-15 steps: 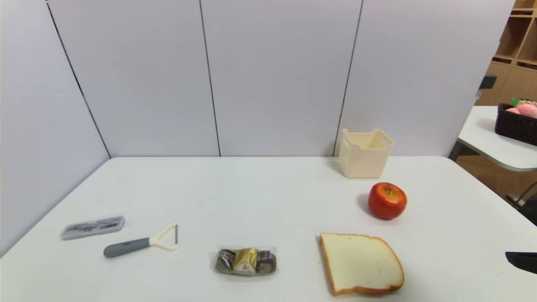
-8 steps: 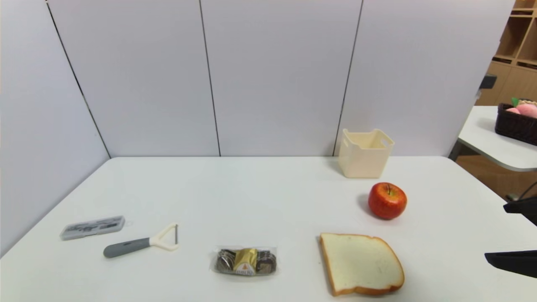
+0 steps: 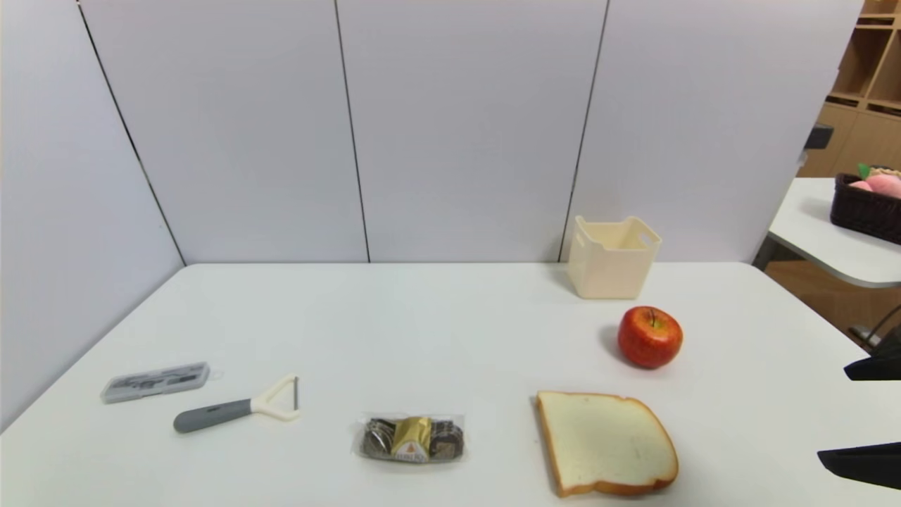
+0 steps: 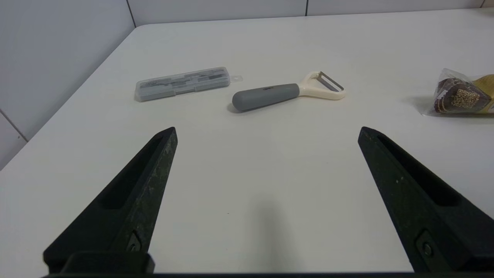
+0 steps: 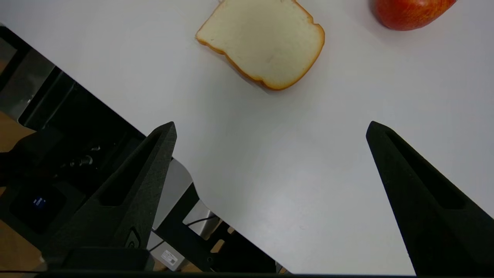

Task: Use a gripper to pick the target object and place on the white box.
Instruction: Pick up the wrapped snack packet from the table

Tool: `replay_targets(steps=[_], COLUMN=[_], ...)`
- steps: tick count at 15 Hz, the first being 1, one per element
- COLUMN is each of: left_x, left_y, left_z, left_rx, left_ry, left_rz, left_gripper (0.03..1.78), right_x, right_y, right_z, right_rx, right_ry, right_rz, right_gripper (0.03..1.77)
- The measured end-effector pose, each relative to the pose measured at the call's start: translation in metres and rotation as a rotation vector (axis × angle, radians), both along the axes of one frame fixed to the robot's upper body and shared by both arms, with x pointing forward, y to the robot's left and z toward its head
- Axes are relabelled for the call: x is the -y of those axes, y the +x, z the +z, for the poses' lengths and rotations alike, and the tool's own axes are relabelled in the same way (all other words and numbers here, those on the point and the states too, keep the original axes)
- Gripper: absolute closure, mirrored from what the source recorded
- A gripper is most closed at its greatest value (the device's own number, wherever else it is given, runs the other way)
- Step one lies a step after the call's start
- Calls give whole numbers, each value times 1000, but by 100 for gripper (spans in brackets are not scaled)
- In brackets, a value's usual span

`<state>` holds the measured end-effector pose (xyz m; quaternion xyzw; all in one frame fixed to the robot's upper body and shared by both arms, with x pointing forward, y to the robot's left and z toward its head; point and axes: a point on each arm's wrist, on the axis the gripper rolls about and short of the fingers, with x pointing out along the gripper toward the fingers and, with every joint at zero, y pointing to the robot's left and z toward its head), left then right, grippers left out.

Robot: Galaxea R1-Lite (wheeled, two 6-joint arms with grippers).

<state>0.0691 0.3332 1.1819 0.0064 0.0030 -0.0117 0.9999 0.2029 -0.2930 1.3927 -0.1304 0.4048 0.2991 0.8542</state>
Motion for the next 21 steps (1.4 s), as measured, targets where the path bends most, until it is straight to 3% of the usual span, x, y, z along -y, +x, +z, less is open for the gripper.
replay_targets(steps=[8,15,21], left_x=[0,0,0], left_y=[0,0,0], left_z=[0,0,0], left_rx=[0,0,0], left_ry=[0,0,0], left_rz=[0,0,1], left_gripper=[12,12,12], right_x=[-5,-24,-33], right_y=[10,6,1], right_z=[4,3,1], right_rx=[5,13,18], right_ry=[5,-15,-71], right_rz=[37,245,398], right_gripper=[10,10,10])
